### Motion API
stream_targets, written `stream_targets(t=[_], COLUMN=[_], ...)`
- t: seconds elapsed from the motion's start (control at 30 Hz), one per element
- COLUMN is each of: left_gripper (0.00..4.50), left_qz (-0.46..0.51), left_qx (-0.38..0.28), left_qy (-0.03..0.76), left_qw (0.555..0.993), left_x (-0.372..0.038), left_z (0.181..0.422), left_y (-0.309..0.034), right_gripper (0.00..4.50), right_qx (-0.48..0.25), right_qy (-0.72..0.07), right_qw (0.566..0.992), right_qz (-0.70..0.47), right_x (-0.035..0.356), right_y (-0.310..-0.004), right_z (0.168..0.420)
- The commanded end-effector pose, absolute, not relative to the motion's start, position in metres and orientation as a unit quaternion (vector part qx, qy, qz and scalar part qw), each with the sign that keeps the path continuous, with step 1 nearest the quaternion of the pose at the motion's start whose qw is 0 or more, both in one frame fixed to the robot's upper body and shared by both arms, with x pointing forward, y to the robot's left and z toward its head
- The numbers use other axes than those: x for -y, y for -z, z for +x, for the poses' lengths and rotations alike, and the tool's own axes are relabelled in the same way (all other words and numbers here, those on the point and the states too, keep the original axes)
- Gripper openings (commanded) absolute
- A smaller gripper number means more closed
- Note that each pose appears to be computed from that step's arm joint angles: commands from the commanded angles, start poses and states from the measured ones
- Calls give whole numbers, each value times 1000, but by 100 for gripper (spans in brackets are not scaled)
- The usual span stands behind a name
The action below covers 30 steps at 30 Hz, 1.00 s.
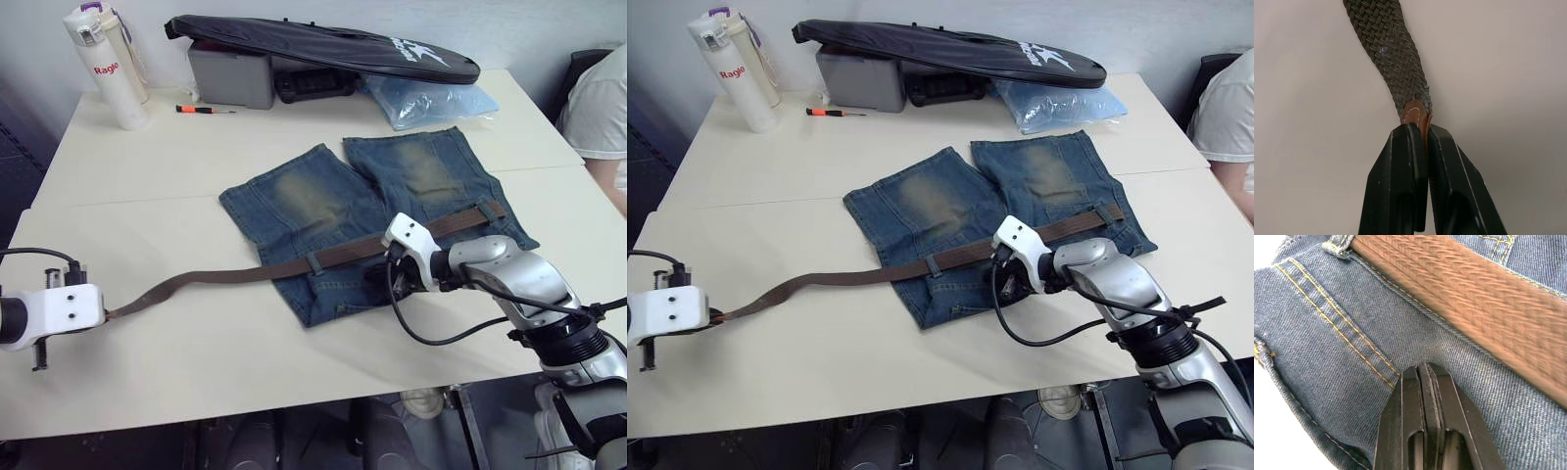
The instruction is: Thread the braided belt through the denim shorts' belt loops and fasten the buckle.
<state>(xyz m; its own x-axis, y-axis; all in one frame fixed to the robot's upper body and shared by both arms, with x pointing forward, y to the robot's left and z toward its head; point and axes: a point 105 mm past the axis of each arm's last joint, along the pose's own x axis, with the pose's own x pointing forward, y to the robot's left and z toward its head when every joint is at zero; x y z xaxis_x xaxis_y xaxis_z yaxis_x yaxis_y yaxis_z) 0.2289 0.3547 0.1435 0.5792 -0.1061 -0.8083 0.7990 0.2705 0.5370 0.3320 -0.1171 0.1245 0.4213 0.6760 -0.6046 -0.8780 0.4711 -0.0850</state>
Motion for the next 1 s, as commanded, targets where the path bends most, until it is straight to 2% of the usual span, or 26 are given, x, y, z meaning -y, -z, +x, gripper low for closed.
stream_targets(t=[0.03,0.2,0.3,0.37,0.4,0.43,0.47,0.5,0.6,0.7,0.87,1.0], left_gripper=[6,6,6,96,104,156,180,241,342,447,449,449], left_qz=[511,494,457,420,410,402,392,372,282,215,133,62], left_qx=[-390,-393,-347,-316,-310,-304,-298,-282,-210,-151,-101,-115], left_qy=[264,267,284,295,298,300,301,308,376,429,503,541], left_qw=[719,728,768,798,805,810,816,829,857,864,848,831], left_x=[-380,-376,-352,-337,-334,-332,-330,-324,-283,-250,-202,-154], left_z=[219,220,233,240,242,244,245,248,256,262,276,301], left_y=[-144,-139,-142,-148,-149,-151,-153,-159,-189,-214,-232,-225], right_gripper=[0,0,0,0,0,0,0,0,0,0,0,0], right_qx=[-266,-265,-264,-262,-261,-261,-260,-258,-245,-223,-187,-167], right_qy=[-454,-455,-455,-455,-455,-454,-454,-454,-463,-479,-511,-527], right_qw=[823,823,824,825,825,825,826,826,825,825,819,817], right_qz=[-213,-213,-212,-211,-211,-211,-211,-212,-212,-201,-182,-165], right_x=[124,124,123,123,124,124,124,125,128,125,118,116], right_y=[-118,-118,-119,-120,-121,-121,-122,-123,-134,-152,-178,-193], right_z=[338,337,337,336,336,336,336,336,332,328,315,303])
